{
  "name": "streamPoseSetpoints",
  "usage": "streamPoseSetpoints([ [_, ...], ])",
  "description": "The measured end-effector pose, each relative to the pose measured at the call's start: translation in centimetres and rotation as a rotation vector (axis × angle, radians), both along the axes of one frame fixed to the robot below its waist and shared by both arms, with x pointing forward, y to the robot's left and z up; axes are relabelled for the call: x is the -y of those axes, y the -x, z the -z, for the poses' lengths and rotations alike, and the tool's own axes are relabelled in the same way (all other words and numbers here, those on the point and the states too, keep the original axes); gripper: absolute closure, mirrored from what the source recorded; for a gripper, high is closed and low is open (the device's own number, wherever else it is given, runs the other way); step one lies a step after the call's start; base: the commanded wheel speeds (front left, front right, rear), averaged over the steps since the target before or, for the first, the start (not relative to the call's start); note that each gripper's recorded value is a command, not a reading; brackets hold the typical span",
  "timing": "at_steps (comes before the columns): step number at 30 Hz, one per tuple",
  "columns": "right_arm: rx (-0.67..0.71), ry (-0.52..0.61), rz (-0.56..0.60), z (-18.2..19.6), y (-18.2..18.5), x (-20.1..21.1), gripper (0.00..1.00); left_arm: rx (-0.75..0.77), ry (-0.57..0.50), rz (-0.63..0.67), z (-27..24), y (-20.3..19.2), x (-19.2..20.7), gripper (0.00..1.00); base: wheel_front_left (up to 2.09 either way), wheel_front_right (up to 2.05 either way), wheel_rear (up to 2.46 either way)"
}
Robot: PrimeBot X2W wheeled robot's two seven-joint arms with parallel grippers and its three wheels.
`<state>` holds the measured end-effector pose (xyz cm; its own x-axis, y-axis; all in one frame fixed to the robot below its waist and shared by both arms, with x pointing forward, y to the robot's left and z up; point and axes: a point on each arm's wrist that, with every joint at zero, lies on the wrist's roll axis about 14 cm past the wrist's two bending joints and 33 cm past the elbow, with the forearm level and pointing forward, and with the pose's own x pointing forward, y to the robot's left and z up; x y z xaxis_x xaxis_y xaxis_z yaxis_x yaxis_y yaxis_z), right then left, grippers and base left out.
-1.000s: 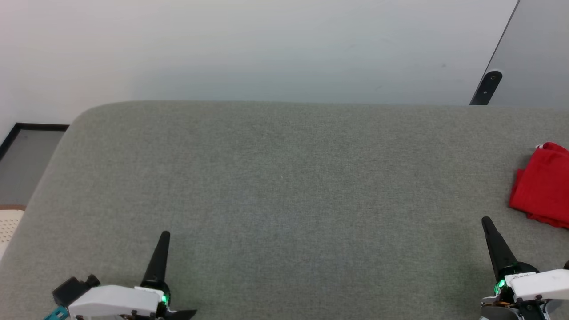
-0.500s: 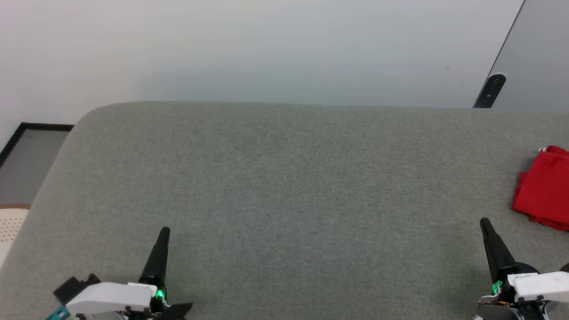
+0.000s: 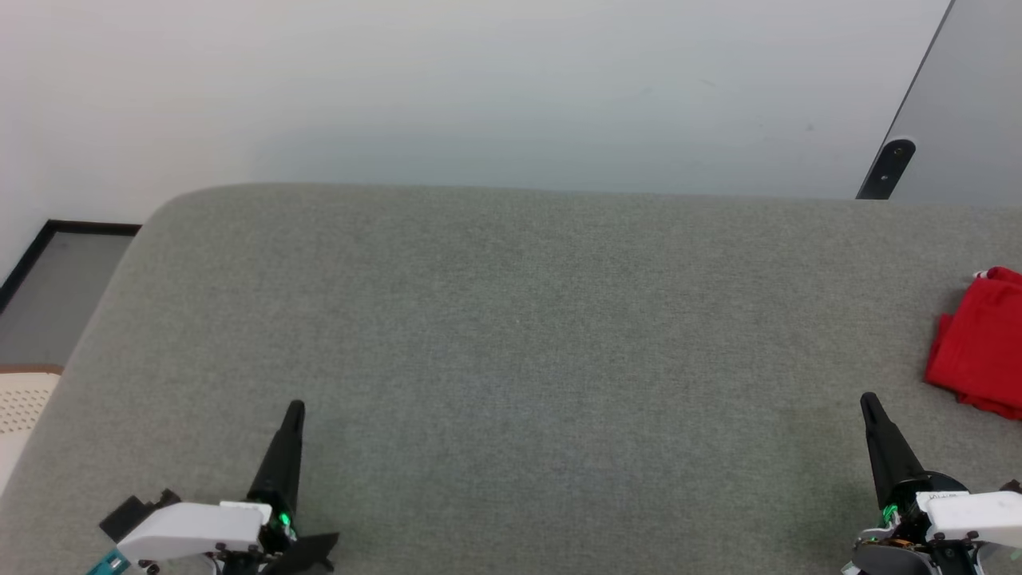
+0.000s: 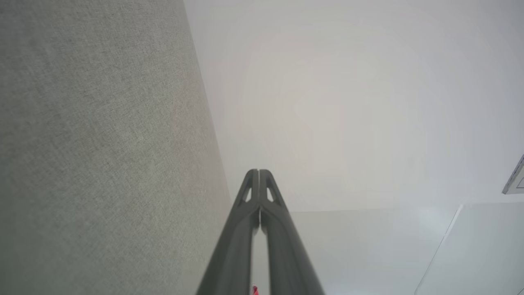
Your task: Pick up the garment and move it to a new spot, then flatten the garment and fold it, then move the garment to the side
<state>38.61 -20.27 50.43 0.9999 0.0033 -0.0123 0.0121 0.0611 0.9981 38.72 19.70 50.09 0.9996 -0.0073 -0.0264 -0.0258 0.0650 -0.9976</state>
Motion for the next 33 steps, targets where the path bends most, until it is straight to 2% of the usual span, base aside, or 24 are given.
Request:
streamPoseSetpoints([
  [10,0.001,-0.062,0.005,0.07,-0.09,-0.24,1.0,0.015,0.067,-0.008,-0.37,-0.08,-0.27,1.0,0.0,0.0,0.0],
  [33,0.001,-0.063,0.005,0.09,-0.09,-0.23,1.0,0.015,0.071,-0.007,-0.34,-0.07,-0.27,1.0,0.0,0.0,0.0],
])
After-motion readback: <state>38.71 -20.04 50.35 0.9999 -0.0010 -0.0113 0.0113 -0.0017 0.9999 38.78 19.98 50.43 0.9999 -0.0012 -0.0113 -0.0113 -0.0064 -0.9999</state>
